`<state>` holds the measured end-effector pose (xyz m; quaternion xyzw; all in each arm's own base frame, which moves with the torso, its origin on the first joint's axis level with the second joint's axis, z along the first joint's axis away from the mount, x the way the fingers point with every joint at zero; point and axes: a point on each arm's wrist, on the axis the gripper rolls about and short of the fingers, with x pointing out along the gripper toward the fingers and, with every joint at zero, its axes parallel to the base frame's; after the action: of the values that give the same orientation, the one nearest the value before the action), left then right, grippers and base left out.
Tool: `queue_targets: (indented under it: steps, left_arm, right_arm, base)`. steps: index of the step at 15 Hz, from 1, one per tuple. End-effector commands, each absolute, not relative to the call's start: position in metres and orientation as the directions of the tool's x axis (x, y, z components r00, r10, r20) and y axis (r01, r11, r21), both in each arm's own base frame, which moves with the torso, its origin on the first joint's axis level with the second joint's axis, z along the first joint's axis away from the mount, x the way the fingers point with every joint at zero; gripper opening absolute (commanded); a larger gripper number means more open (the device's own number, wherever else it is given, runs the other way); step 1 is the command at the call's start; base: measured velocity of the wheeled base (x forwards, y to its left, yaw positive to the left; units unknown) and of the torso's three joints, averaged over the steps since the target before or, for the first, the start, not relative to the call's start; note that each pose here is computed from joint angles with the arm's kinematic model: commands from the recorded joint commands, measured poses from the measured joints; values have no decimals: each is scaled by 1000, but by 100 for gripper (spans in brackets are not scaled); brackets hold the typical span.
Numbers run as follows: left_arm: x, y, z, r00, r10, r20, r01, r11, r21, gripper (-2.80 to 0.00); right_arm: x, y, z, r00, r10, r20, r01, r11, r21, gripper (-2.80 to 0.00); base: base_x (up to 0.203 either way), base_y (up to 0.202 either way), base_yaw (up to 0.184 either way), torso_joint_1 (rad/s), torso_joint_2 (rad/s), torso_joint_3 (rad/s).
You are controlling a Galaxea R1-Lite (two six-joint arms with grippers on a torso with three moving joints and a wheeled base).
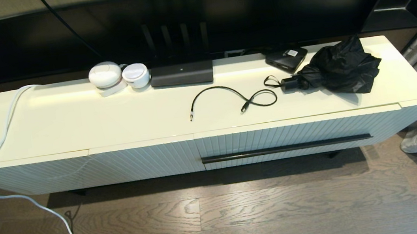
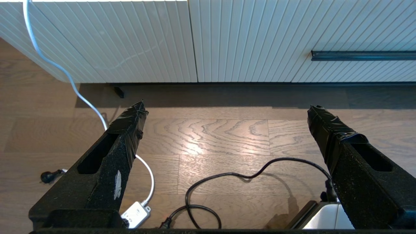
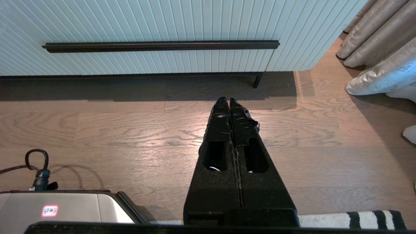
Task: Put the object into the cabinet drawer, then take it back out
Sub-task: Open the drawer
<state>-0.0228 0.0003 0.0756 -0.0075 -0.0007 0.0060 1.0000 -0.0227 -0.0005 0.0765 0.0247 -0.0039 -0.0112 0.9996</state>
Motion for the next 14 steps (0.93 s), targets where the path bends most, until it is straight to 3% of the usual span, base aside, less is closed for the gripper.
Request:
queue_targets:
  steps: [1,14]
  left_arm:
    - [-23,0,76,1000,14,2,-14,1000,-15,0]
    - [-23,0,76,1000,12,2,-12,1000,-15,0]
  right_arm:
    - [-23,-1,76,1000,-23,8,23,999,48,-280]
    - [-23,-1,77,1000,-29,10,29,999,45,-280]
  base:
    - [0,0,0,0,0,0]
    - [0,0,0,0,0,0]
